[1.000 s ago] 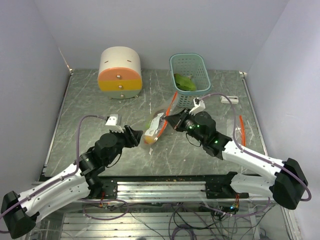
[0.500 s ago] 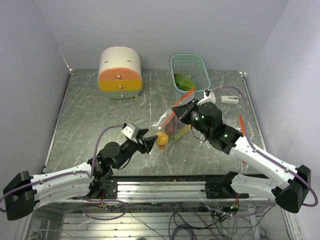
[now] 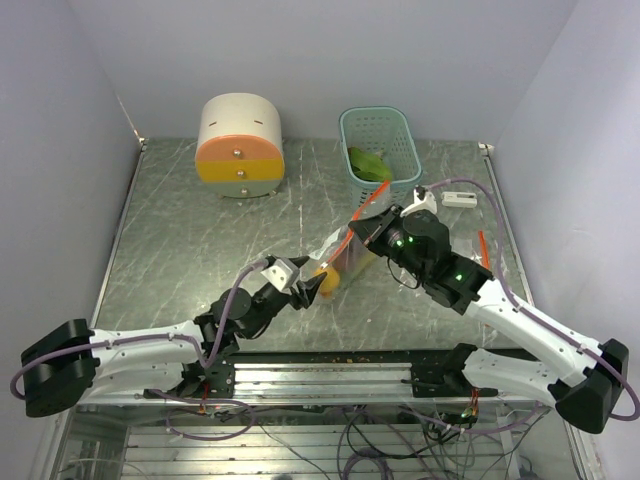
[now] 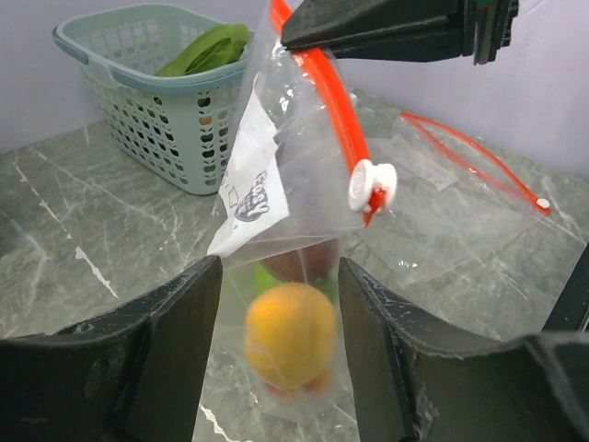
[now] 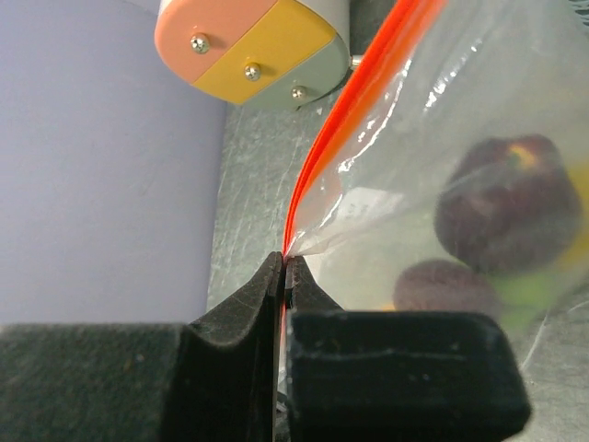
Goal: Open the zip-top bag and remove the fake food
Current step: Pick up the zipper food storage bag at the center of the board.
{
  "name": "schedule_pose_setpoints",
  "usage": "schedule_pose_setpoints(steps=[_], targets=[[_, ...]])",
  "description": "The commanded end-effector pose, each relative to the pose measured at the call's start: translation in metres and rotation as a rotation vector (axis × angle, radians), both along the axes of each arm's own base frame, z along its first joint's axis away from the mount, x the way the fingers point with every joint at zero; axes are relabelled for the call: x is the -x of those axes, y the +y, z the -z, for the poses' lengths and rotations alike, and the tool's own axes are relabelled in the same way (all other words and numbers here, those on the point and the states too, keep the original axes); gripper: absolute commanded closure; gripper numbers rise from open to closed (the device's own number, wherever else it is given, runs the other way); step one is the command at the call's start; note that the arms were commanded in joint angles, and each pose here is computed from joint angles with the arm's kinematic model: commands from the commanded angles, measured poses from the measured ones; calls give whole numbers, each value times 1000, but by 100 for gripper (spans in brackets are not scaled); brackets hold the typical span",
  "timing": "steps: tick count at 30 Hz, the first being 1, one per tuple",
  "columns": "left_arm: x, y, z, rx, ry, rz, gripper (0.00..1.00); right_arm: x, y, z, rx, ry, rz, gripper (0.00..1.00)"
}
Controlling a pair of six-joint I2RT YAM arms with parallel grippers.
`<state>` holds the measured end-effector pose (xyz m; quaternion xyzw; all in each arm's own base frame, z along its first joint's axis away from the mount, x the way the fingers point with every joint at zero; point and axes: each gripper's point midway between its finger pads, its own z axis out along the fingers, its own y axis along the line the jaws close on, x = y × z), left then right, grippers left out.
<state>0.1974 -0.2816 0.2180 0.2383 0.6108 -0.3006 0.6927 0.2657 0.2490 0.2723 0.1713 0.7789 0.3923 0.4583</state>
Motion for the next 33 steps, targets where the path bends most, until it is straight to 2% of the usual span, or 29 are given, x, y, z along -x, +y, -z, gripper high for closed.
schedule_pose_setpoints(steps=[1,10,20,31,33], targets=[[5,-12,-45,95,-88,37,36,-1,5,-1,-29,2,-14,100],[10,-21,-49,107,-97,59,41,7,20,3,-92,11,-90,100],[10,-19,-47,131,-81,43,55,14,27,7,-138,28,-128,100],[18,-26,-27,125,-41,77,41,11,25,-12,-152,-5,-116,100],[19,-23,-25,134,-48,60,36,11,26,-15,-162,-12,-122,100]])
